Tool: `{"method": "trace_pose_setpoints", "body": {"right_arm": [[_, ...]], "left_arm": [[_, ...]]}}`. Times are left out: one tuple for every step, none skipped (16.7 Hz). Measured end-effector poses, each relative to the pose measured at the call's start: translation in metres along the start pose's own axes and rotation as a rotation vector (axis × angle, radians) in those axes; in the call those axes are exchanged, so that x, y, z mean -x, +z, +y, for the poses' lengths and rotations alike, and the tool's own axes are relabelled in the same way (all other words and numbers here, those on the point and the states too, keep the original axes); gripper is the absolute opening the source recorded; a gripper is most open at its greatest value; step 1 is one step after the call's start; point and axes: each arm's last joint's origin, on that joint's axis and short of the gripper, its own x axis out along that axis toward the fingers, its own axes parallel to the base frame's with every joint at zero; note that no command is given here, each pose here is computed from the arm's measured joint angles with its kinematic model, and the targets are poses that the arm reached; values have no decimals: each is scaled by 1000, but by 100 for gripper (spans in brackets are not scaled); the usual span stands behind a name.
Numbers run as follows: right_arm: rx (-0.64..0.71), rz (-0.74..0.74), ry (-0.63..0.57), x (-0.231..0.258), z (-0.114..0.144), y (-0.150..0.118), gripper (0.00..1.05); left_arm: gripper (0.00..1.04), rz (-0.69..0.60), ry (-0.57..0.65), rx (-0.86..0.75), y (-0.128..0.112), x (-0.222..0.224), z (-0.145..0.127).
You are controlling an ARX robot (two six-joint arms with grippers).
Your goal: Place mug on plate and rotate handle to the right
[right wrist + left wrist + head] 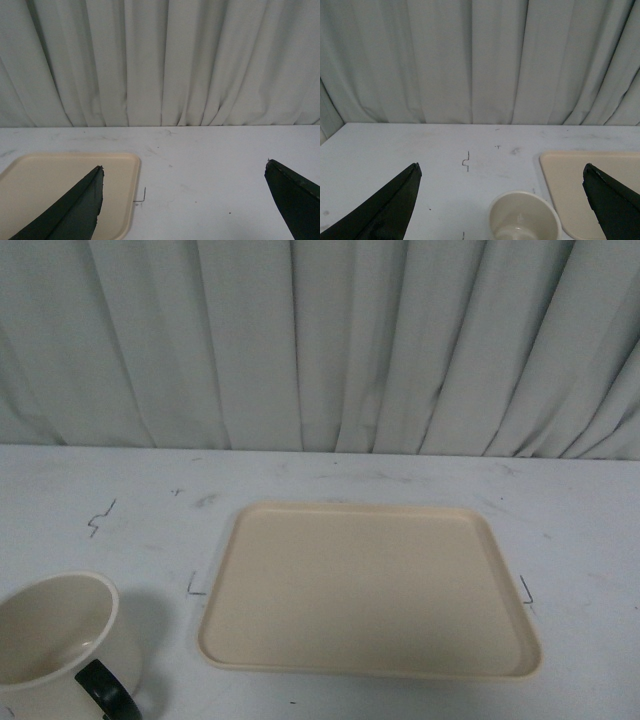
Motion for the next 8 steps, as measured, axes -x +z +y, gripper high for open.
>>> {"method": "trace_pose_setpoints", "body": {"right_arm": [[0,0,0,0,0,0,98],[0,0,0,0,0,0,98],[0,0,0,0,0,0,98],[0,0,0,0,0,0,98],[0,0,0,0,0,0,98],[0,0,0,0,0,0,98],[0,0,0,0,0,0,98],[0,0,0,0,0,0,98]], "left_arm": [[98,0,0,0,0,0,0],[98,0,0,0,0,0,0],[98,0,0,0,0,0,0],[98,0,0,0,0,0,0],[98,0,0,0,0,0,0],[98,0,0,0,0,0,0],[98,0,0,0,0,0,0],[98,0,0,0,0,0,0]]}}
